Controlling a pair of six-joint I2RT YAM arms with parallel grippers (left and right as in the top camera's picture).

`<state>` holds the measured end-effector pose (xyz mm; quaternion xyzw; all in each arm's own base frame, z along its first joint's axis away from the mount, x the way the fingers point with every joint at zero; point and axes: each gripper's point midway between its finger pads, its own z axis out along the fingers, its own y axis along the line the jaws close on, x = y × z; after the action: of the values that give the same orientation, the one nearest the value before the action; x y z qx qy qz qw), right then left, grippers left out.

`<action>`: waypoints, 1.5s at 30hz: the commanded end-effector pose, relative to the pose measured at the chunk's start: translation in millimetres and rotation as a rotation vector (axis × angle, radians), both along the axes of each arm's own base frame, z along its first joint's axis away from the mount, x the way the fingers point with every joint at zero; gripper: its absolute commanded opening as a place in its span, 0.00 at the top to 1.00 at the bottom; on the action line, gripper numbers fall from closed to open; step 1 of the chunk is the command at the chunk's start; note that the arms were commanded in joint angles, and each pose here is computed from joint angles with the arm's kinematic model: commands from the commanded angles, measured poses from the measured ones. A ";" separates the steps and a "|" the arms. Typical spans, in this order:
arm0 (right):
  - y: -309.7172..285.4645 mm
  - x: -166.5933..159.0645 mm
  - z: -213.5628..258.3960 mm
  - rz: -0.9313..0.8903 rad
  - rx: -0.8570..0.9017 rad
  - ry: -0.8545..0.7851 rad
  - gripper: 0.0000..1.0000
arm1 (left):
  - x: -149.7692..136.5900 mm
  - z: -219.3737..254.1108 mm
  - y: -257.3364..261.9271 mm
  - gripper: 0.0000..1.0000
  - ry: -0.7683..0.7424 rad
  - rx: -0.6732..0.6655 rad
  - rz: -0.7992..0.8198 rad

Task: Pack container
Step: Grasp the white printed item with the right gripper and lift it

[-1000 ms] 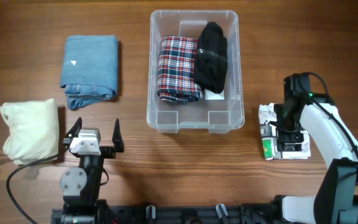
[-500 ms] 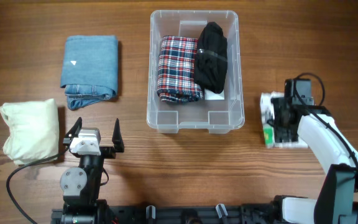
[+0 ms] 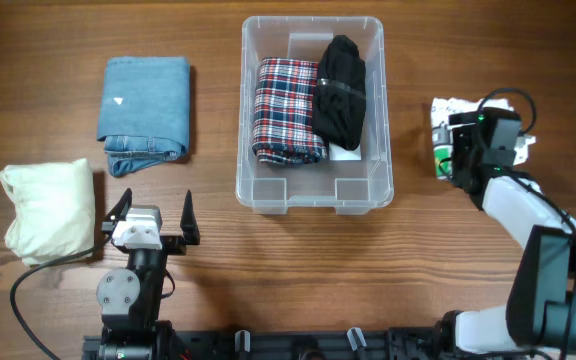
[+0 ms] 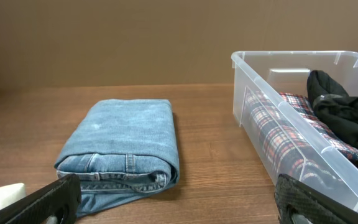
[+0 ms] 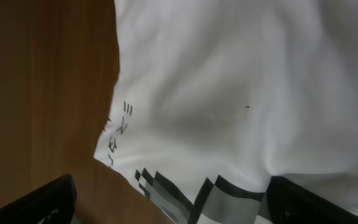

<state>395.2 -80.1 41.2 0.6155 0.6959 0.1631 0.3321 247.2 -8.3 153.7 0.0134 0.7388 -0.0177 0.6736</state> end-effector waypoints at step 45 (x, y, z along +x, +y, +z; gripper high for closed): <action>-45.8 -16.2 -15.6 0.038 0.199 0.048 0.00 | -0.1 -2.9 2.4 0.00 0.008 0.011 0.009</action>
<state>384.2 -133.9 53.7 0.6011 0.7127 0.2055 0.2976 247.2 -8.3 153.7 0.0134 0.7388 -0.0177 0.6736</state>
